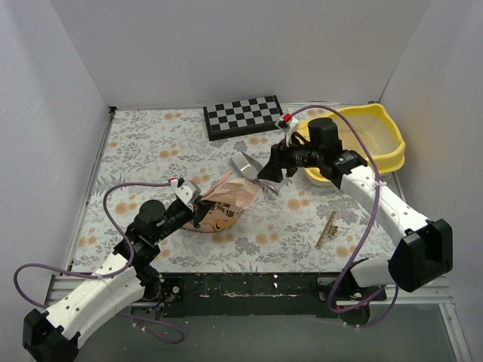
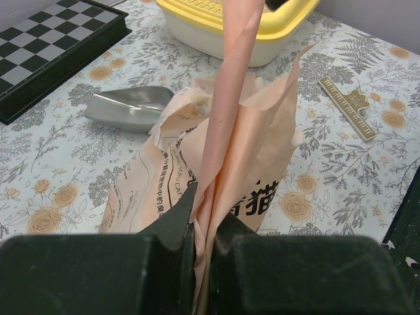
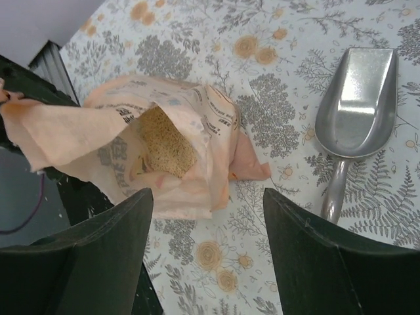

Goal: Fill the litter box with clean litter

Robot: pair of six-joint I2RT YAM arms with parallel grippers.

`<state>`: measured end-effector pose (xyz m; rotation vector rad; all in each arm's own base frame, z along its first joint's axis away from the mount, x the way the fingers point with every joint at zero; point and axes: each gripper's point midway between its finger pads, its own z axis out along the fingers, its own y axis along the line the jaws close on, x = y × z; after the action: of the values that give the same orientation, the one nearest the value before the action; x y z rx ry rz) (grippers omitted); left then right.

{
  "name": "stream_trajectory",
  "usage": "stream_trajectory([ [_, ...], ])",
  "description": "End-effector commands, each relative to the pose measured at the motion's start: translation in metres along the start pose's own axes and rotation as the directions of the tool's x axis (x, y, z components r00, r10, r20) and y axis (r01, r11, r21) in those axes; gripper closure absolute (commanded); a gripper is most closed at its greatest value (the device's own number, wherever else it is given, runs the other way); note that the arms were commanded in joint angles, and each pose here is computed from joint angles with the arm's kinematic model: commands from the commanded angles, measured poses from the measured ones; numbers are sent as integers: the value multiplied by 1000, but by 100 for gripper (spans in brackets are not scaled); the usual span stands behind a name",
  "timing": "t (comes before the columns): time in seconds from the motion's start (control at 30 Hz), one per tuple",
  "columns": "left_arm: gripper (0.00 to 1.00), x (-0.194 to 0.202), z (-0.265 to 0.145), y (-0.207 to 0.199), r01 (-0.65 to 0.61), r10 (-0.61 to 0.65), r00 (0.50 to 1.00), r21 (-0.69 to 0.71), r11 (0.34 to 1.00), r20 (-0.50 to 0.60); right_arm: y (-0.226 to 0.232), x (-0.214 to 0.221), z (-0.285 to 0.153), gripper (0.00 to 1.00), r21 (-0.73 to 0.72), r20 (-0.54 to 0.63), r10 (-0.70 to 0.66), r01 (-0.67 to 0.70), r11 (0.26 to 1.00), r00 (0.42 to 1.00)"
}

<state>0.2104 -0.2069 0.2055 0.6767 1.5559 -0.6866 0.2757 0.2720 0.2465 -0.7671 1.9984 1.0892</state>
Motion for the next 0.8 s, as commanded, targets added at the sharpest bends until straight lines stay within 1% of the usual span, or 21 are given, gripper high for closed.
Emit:
stream_trajectory([
  [0.0, 100, -59, -9, -22, -59, 42, 987, 105, 993, 157, 1, 14, 7, 24, -106, -57, -188, 182, 978, 980],
  [0.1, 100, -55, -12, -25, -72, 57, 990, 121, 990, 127, -13, 31, 10, 22, -111, -85, -275, 265, 958, 958],
  [0.17, 100, -52, -14, -24, -72, 59, 991, 115, 991, 117, -16, 42, 11, 21, -143, -69, -351, 339, 930, 934],
  [0.23, 100, -48, -16, -24, -80, 67, 991, 110, 991, 113, -18, 52, 7, 20, -166, -37, -408, 397, 903, 912],
  [0.33, 100, -46, -19, -19, -98, 87, 989, 81, 992, 123, -11, 57, 2, 18, -216, 44, -503, 500, 839, 863],
  [0.47, 100, -42, -22, -12, -114, 108, 987, 42, 993, 120, -12, 71, 2, 18, -249, 92, -597, 599, 761, 797],
  [0.6, 100, -41, -24, -7, -113, 111, 984, 8, 994, 137, -9, 62, 9, 16, -245, 192, -651, 679, 692, 734],
  [0.7, 100, -43, -27, 0, -90, 94, 984, -35, 995, 151, -8, 55, 14, 16, -239, 244, -674, 717, 654, 697],
  [0.77, 100, -42, -27, 0, -79, 84, 985, -39, 996, 154, -6, 49, 16, 16, -240, 277, -682, 736, 633, 677],
])
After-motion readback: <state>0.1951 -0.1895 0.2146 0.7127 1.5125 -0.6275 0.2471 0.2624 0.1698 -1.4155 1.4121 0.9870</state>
